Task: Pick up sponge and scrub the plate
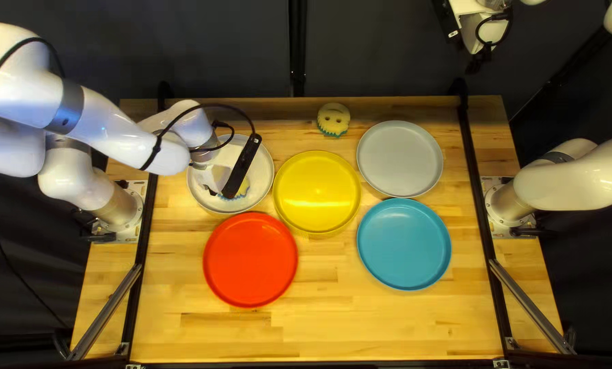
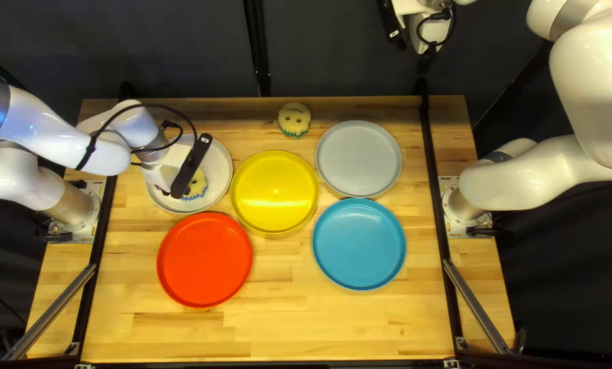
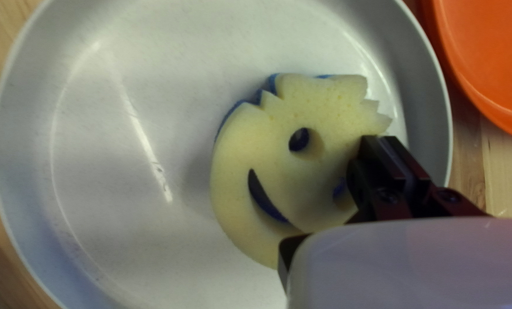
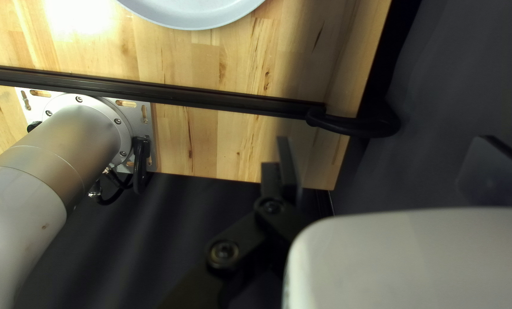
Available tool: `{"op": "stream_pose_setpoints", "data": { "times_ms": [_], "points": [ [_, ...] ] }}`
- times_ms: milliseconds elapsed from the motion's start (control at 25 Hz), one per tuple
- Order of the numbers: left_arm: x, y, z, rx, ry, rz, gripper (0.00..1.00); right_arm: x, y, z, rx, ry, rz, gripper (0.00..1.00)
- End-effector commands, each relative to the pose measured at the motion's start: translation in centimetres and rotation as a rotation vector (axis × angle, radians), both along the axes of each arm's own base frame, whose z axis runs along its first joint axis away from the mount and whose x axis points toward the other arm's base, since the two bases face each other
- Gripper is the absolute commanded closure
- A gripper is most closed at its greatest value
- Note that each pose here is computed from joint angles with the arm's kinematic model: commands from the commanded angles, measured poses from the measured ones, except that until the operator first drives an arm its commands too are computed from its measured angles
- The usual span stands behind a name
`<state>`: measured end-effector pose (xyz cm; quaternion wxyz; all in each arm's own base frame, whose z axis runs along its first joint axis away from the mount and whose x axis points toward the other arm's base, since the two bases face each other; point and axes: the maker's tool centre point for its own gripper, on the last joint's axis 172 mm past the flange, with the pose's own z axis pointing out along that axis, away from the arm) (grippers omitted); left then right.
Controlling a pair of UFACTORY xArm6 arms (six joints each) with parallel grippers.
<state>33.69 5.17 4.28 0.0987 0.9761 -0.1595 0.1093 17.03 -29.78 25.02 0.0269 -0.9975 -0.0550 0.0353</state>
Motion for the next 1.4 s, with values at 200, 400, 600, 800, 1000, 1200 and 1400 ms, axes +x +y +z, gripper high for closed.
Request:
{"op": "stream_pose_setpoints", "data": {
  "times_ms": [200,400,600,800,1000,1200,1400],
  "points": [
    [0.8,0.7,0.0,-0.004,-0.017,0.001,1.00,0.0,0.0,0.0,0.000,0.000,0.000,0.00],
    [-2.1,-0.7,0.8,-0.004,-0.011,0.012,1.00,0.0,0.0,0.0,0.000,0.000,0.000,0.00],
    [-5.5,-1.7,0.8,-0.012,0.001,0.041,1.00,0.0,0.0,0.0,0.000,0.000,0.000,0.00],
    [-6.3,-2.1,0.5,-0.019,0.009,0.056,1.00,0.0,0.0,0.0,0.000,0.000,0.000,0.00],
    [-4.3,-1.2,0.1,-0.022,0.002,0.055,1.00,0.0,0.0,0.0,0.000,0.000,0.000,0.00],
    [-1.6,0.2,-0.2,-0.022,-0.009,0.048,1.00,0.0,0.0,0.0,0.000,0.000,0.000,0.00],
    [0.2,1.7,0.1,-0.023,-0.017,0.039,1.00,0.0,0.0,0.0,0.000,0.000,0.000,0.00]
  ]
}}
